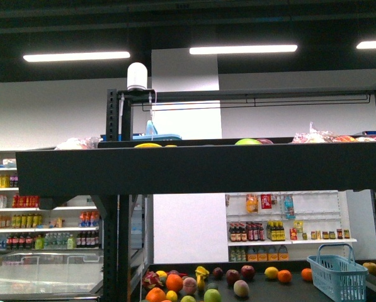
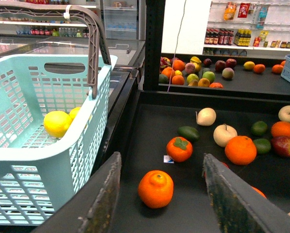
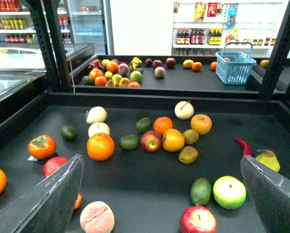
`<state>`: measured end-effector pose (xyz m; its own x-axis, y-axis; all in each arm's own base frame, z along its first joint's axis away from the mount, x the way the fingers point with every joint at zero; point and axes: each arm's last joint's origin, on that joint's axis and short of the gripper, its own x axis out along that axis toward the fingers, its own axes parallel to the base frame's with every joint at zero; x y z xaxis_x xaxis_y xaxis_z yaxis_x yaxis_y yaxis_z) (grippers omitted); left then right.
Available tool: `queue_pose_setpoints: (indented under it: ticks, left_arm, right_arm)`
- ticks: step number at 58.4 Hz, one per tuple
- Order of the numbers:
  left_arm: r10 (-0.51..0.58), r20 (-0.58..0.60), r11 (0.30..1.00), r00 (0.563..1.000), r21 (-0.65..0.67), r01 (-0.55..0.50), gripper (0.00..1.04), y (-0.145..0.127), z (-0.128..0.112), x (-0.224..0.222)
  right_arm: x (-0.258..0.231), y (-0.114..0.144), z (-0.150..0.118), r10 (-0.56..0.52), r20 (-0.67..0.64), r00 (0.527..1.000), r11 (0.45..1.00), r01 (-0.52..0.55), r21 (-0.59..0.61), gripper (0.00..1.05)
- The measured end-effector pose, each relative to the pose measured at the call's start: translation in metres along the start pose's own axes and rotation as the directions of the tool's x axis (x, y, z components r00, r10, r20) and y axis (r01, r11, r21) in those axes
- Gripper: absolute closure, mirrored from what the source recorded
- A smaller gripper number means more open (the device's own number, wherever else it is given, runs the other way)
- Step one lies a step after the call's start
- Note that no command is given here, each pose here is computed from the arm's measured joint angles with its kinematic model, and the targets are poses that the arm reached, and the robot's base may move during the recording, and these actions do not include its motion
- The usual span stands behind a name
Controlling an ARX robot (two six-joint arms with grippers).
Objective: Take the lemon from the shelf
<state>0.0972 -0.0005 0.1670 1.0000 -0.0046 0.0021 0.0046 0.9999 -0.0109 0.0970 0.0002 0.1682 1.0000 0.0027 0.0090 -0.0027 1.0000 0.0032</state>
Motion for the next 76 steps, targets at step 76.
queue_pose_setpoints:
  ticks: [76]
  left_arm:
    - [0.000,0.000,1.000,1.000,0.002,0.000,0.08,0.0000,0.0000,0.0000]
  right_arm:
    - [0.0000,0.0000,0.0000,0.000,0.000,1.000,1.000,0.000,0.000,0.07]
